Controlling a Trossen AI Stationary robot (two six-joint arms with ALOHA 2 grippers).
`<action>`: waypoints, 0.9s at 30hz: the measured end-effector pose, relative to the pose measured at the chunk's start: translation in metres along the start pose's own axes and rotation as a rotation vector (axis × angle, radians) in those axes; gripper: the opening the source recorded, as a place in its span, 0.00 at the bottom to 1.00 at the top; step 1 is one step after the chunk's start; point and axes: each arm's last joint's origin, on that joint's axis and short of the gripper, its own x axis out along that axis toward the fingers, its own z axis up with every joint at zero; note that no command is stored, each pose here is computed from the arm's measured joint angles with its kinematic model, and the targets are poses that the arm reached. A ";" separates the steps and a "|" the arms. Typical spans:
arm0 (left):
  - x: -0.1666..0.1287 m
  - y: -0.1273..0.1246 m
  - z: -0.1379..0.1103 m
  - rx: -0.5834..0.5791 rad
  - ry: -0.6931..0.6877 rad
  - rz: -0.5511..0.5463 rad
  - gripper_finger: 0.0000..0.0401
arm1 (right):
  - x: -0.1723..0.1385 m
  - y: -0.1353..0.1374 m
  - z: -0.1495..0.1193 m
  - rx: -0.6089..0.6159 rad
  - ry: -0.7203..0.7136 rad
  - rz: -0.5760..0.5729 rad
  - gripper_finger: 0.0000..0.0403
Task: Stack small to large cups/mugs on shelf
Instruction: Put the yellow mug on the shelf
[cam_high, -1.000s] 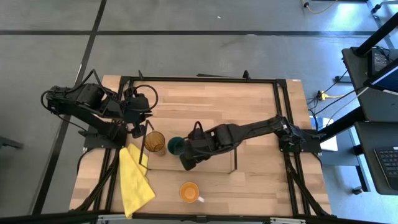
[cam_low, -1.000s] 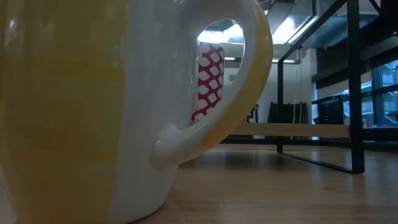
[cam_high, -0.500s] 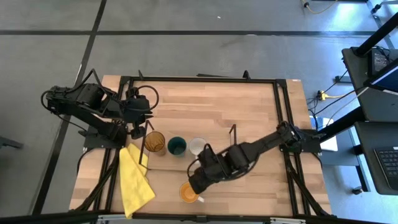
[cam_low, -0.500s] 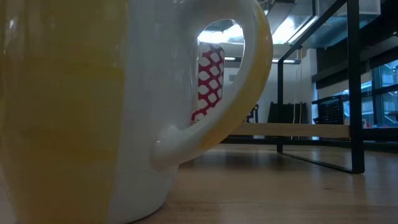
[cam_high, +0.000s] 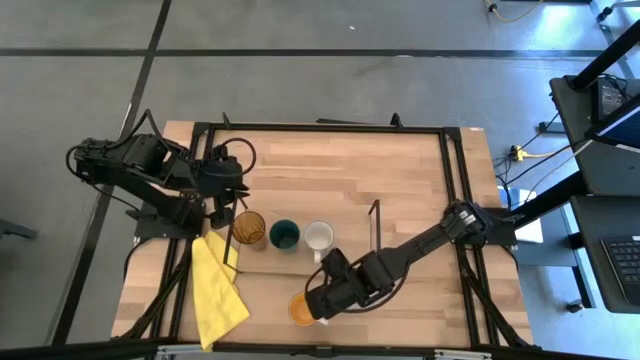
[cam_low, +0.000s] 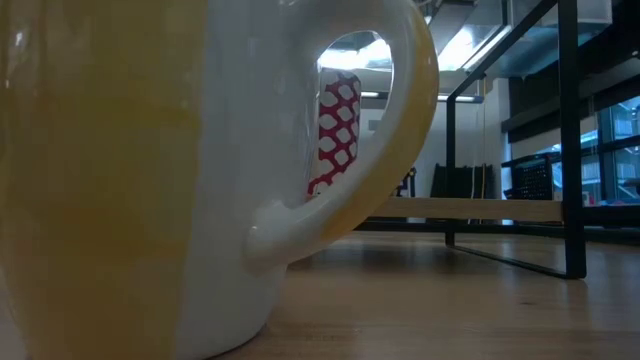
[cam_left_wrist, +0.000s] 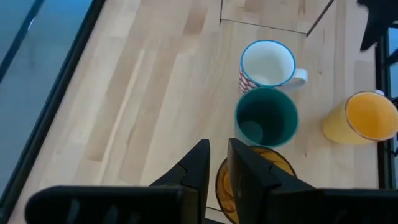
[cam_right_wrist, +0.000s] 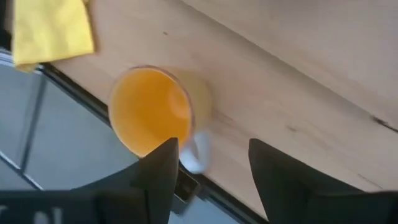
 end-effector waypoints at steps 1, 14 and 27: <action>0.000 0.000 0.000 0.000 0.000 0.000 0.13 | 0.005 0.001 0.000 0.002 -0.006 0.017 0.49; 0.000 -0.001 -0.001 -0.028 0.014 -0.026 0.13 | 0.055 -0.008 -0.015 0.041 -0.019 0.082 0.49; 0.000 0.000 0.000 -0.021 0.003 0.001 0.13 | 0.060 -0.010 -0.017 -0.081 0.043 0.088 0.43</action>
